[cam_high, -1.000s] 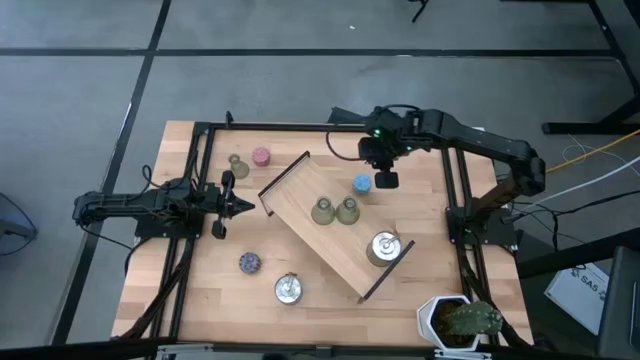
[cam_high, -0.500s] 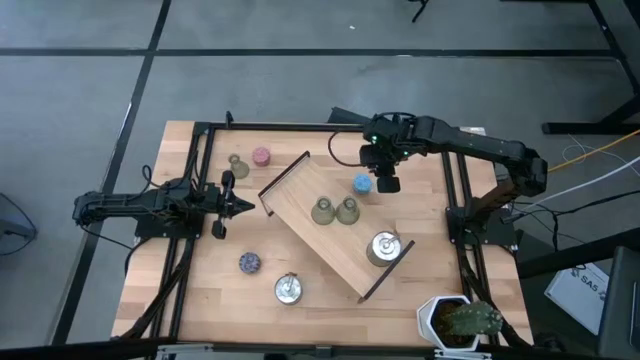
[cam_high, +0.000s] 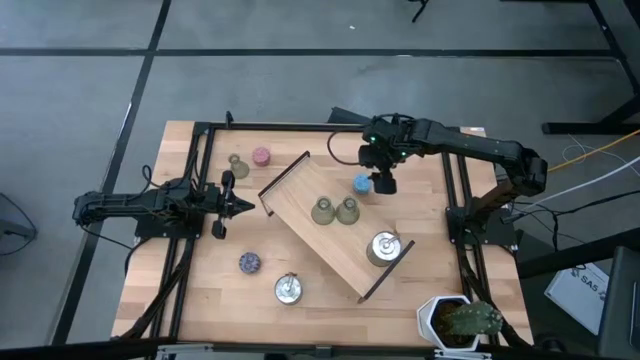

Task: Pick & Place candle stick holders
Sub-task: Put the blue white scented candle on the shelf

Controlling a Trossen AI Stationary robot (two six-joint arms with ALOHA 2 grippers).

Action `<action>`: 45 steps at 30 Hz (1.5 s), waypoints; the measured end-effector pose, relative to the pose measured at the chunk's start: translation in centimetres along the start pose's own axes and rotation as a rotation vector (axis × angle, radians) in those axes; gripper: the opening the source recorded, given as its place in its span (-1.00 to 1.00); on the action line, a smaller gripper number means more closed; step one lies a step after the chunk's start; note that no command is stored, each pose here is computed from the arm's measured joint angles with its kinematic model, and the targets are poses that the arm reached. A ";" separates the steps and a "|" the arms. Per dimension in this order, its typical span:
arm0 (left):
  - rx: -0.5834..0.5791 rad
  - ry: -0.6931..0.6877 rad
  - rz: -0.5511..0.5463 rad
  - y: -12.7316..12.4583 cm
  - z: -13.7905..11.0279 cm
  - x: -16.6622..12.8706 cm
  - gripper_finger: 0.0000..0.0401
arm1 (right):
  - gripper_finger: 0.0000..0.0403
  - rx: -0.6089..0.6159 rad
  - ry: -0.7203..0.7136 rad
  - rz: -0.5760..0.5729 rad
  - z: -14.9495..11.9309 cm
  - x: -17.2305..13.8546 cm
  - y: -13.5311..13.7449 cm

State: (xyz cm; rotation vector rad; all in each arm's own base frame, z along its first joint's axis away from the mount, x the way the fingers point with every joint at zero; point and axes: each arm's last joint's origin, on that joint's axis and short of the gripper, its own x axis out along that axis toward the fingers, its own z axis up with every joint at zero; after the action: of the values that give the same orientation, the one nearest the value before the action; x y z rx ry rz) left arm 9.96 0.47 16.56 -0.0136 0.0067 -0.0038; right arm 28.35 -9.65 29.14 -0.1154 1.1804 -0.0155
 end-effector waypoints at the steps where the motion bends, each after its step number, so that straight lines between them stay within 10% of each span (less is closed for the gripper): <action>1: 0.000 0.000 0.000 0.0 0.0 0.0 -0.98 | 0.24 0.015 -0.001 0.000 0.0 0.0 0.0; 29: 0.000 0.000 0.000 0.0 0.0 0.0 -0.98 | 0.88 -0.076 -0.047 -0.042 -1.7 4.1 -0.8; 45: 0.000 0.000 0.000 0.0 0.0 0.0 -0.98 | 0.91 0.050 -0.146 -0.102 -1.5 4.4 -2.3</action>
State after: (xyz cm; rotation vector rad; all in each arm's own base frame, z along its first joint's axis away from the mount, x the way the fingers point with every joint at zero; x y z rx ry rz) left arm 9.97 0.46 16.56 -0.0136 0.0070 -0.0042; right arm 28.71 -12.38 24.76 -0.1305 1.0263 -0.1240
